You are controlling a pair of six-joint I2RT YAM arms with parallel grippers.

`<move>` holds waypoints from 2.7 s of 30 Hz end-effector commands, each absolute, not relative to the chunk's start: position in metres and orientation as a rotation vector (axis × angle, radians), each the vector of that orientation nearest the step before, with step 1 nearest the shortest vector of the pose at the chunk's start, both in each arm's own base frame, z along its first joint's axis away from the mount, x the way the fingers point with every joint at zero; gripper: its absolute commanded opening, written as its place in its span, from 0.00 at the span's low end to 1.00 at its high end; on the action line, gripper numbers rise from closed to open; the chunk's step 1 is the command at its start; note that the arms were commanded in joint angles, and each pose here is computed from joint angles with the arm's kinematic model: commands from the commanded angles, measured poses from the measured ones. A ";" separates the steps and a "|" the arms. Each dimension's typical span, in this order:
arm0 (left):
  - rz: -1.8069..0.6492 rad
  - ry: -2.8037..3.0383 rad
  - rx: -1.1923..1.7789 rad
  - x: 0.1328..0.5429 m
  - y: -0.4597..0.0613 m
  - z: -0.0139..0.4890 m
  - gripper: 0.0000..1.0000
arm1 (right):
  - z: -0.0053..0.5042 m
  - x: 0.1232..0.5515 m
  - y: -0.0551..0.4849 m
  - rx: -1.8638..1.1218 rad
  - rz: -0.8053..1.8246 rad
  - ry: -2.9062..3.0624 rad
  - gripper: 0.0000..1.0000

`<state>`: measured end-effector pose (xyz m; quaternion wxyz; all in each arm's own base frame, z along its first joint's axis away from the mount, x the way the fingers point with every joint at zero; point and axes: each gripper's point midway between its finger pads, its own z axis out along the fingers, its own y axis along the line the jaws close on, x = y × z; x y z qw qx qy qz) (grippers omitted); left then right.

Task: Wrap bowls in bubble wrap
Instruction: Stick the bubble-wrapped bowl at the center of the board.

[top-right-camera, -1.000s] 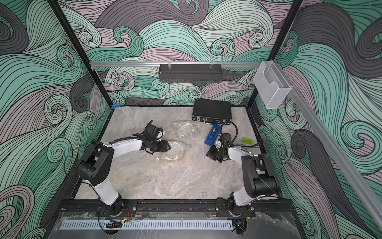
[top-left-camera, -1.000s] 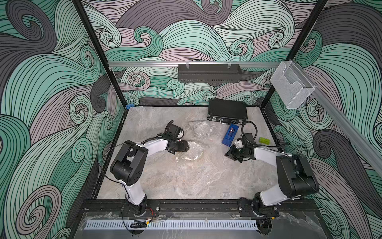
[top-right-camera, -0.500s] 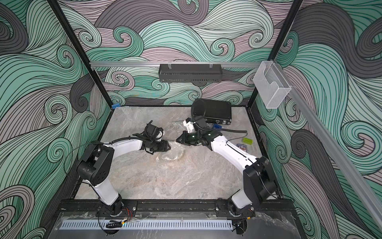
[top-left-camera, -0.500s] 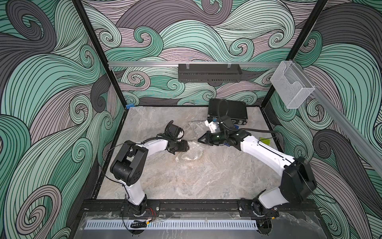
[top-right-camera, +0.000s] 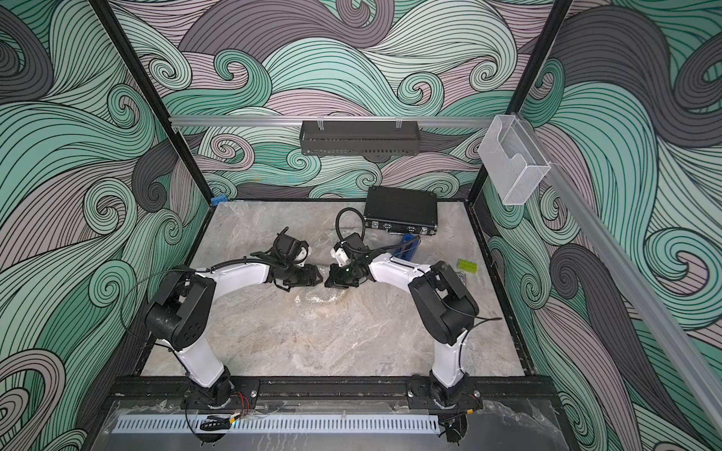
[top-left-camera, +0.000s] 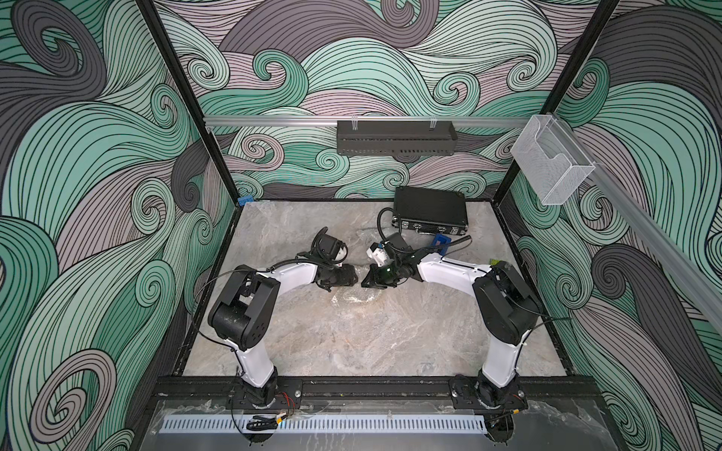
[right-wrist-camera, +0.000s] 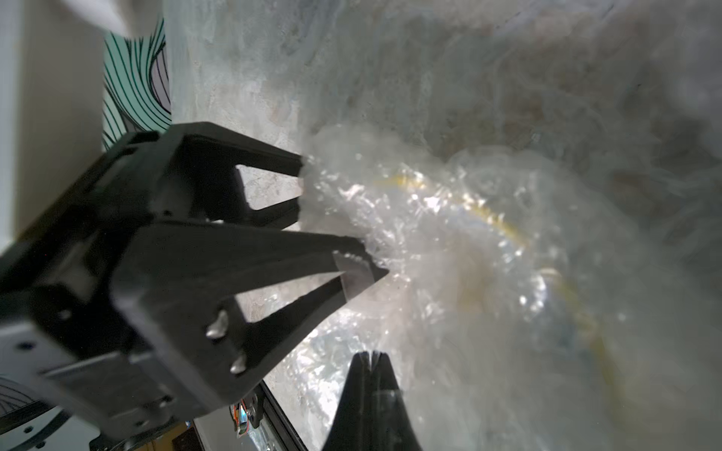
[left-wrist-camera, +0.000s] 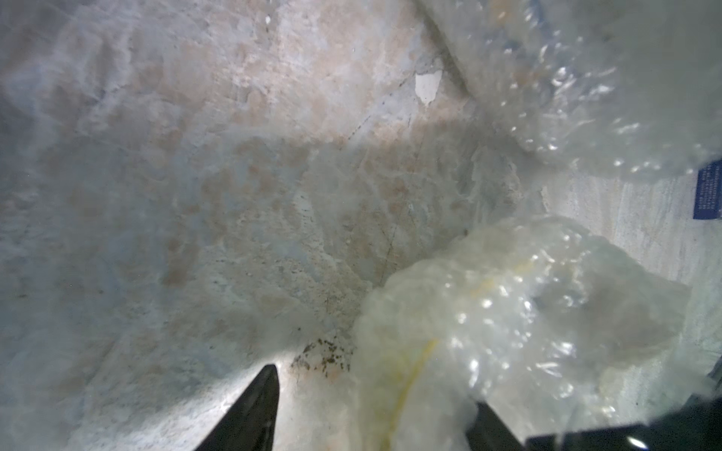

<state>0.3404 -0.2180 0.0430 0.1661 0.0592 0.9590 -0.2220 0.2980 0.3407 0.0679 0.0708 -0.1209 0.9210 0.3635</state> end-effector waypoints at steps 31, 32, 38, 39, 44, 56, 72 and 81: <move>-0.497 2.722 0.063 0.320 -0.185 0.071 0.67 | 0.024 0.319 0.342 -0.317 1.058 2.812 0.00; -0.493 2.711 0.062 0.319 -0.183 0.073 0.69 | 0.024 0.319 0.342 -0.317 1.061 2.812 0.00; -0.599 2.559 0.224 0.322 -0.198 0.096 0.89 | 0.020 0.318 0.342 -0.314 1.062 2.822 0.00; -0.618 2.537 0.278 0.324 -0.203 0.098 0.92 | 0.019 0.317 0.341 -0.310 1.060 2.827 0.00; -0.699 2.586 0.509 0.337 -0.223 0.078 0.94 | 0.019 0.316 0.342 -0.309 1.071 2.833 0.00; -0.916 2.528 0.538 0.355 -0.222 0.066 0.95 | 0.020 0.313 0.341 -0.318 1.071 2.835 0.00; -0.977 2.583 0.548 0.358 -0.231 0.050 0.89 | 0.021 0.312 0.340 -0.324 1.063 2.846 0.00; -0.994 2.570 0.529 0.370 -0.237 0.052 0.77 | 0.020 0.311 0.339 -0.326 1.059 2.854 0.00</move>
